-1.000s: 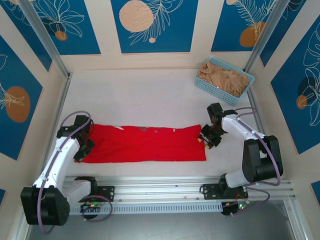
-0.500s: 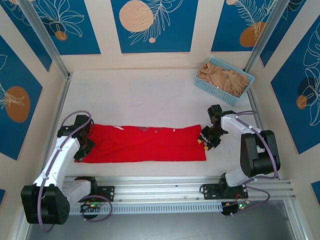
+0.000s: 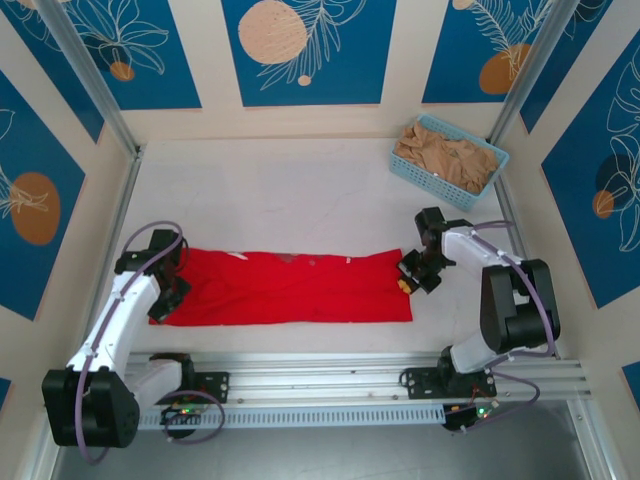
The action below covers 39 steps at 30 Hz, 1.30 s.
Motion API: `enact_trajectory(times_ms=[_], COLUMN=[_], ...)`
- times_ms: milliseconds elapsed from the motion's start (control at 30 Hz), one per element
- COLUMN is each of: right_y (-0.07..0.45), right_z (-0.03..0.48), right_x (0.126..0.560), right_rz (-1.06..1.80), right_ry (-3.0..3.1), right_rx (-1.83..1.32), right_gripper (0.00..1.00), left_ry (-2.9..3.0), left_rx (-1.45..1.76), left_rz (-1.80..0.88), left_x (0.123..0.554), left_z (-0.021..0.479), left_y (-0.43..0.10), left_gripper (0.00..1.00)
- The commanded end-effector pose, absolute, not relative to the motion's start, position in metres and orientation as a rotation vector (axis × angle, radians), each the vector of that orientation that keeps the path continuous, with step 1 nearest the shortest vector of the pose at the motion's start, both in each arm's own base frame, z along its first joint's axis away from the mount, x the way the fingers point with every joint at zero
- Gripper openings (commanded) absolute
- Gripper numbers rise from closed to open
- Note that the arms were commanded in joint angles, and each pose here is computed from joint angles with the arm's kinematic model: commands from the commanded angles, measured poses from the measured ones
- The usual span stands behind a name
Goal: Fold and stack the t-shirts
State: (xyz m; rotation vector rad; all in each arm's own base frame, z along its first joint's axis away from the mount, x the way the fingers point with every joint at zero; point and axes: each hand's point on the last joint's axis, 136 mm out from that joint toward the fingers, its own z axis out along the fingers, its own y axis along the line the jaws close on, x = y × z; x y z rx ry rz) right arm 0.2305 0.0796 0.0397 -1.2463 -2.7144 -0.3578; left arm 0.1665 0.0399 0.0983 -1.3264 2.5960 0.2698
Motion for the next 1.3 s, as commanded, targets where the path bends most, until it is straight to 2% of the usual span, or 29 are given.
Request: enact_trajectory(times_ms=[0,167,467,533,767,800,900,967,1133,1267], right_y=[0.075,0.079,0.079,0.076,0.07,0.07,0.068,0.072,0.072,0.066], right_z=[0.066,0.078,0.036,0.031,0.052,0.057,0.067,0.071,0.066,0.055], right_x=[0.226,0.213,0.18,0.183,0.204,0.209,0.229,0.248,0.291,0.305], right_rz=[-0.339,-0.347,-0.277,-0.259,-0.255,-0.27,-0.313,-0.392,-0.513,-0.489], right_ry=[-2.771,-2.799,-2.679,-2.673,-2.761,-2.781,-2.837,-2.875,-2.969,-3.014], right_rx=[-1.206,-1.127,-1.128,-1.134,-1.154,-1.161,-1.183,-1.188,-1.124,-1.051], right_gripper=[0.0,0.0,0.0,0.09,0.28,0.3,0.31,0.31,0.3,0.27], left_ry=[2.594,2.599,2.62,2.626,2.643,2.644,2.603,2.566,2.609,2.684], left_rx=[-1.309,-1.313,-1.335,-1.336,-1.33,-1.322,-1.289,-1.234,-1.119,-1.086], left_rz=[0.263,0.256,0.244,0.246,0.213,0.188,0.141,0.081,-0.095,-0.124], left_x=[0.169,0.169,0.164,0.164,0.166,0.169,0.184,0.206,0.283,0.333], left_z=[0.106,0.104,0.092,0.089,0.09,0.094,0.114,0.131,0.133,0.113], left_y=[0.041,0.04,0.036,0.036,0.032,0.029,0.028,0.026,0.011,0.015], left_gripper=[0.0,0.0,0.0,0.0,0.0,0.05,0.39,0.5,0.59,0.59])
